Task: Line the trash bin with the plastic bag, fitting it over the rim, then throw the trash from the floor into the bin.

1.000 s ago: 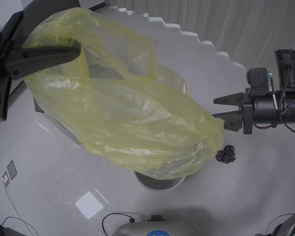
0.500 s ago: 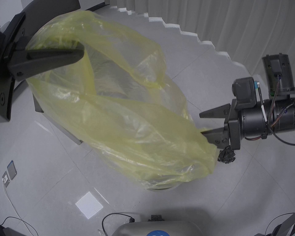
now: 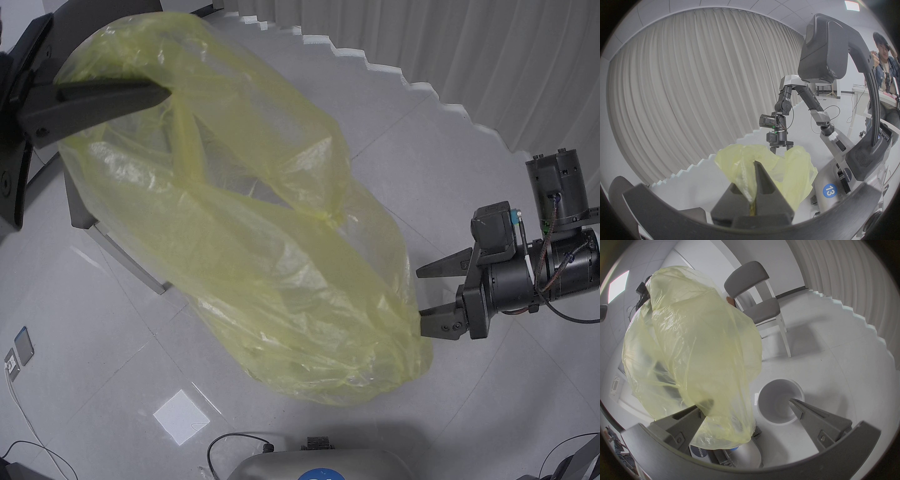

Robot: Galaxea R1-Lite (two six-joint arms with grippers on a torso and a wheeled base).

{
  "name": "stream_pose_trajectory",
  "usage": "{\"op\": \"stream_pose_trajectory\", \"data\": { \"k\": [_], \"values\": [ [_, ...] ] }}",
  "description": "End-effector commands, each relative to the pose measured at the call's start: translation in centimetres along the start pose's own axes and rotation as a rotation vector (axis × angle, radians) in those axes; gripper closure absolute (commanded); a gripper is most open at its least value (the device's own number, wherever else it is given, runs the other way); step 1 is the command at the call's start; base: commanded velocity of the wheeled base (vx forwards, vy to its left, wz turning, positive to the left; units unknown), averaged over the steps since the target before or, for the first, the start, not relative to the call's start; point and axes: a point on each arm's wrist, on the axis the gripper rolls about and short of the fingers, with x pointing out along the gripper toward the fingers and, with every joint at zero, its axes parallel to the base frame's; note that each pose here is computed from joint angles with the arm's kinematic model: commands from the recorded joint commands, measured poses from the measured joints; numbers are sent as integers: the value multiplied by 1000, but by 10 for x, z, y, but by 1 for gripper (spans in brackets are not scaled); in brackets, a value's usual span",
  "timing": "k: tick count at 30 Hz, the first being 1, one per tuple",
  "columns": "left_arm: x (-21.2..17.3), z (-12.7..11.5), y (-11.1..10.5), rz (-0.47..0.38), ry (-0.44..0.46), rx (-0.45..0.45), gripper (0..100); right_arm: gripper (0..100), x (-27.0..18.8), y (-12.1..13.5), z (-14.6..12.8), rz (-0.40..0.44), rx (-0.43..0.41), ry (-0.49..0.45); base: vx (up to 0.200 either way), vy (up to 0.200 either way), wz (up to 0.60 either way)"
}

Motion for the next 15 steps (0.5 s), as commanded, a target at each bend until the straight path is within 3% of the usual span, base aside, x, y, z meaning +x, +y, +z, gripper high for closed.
{"op": "stream_pose_trajectory", "data": {
  "k": [1,15],
  "values": [
    [0,0,0,0,-1,0,100,0,0,1,-1,4,-3,0,0,0,0],
    [0,1,3,20,1,2,100,0,9,22,5,78,-27,-22,0,0,0]
  ]
}}
